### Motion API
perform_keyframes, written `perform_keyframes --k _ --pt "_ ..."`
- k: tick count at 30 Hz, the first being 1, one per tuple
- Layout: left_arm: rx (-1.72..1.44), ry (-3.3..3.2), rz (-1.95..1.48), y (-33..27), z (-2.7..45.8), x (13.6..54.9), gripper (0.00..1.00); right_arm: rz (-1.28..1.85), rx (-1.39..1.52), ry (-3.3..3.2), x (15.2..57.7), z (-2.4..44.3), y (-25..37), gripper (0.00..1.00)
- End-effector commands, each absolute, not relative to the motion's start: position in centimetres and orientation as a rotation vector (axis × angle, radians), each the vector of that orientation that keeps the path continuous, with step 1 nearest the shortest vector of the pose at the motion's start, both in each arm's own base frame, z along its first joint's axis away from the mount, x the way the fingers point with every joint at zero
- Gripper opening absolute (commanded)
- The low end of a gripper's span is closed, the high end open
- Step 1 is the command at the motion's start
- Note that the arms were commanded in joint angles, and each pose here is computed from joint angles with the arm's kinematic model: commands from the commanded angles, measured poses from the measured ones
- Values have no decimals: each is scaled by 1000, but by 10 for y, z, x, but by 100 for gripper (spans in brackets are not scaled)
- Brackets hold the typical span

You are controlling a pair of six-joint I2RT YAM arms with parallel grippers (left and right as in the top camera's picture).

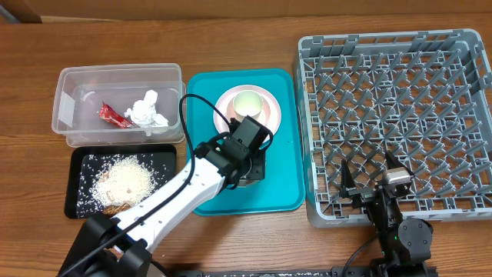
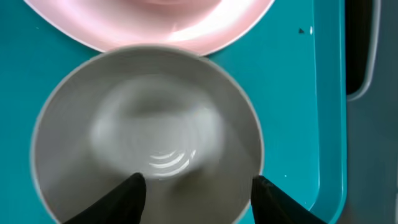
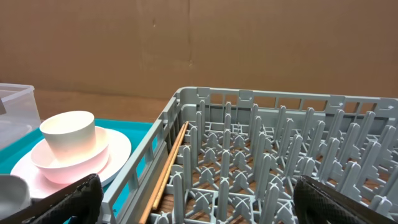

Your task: Sort waste into correct bins and load items into the dishwasher

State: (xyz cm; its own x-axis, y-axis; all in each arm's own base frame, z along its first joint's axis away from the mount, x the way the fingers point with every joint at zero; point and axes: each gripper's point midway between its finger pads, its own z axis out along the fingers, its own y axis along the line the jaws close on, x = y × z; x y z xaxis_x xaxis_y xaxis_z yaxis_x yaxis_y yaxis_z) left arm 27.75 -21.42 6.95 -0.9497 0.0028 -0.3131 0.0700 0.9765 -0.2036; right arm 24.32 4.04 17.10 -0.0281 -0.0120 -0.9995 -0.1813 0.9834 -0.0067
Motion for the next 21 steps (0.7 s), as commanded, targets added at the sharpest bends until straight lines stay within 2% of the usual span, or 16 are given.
perform_keyframes --k 1,13,16,21 --pt "48 2776 -299 -212 77 290 57 135 -150 1586 243 170 40 100" --pt "52 2791 -301 -212 75 287 54 129 -144 1589 243 170 39 100" --pt "57 2801 -319 -214 75 284 57 130 -145 1588 243 170 39 100" --pt "57 2801 -320 -214 75 284 68 211 -60 1596 243 170 39 100"
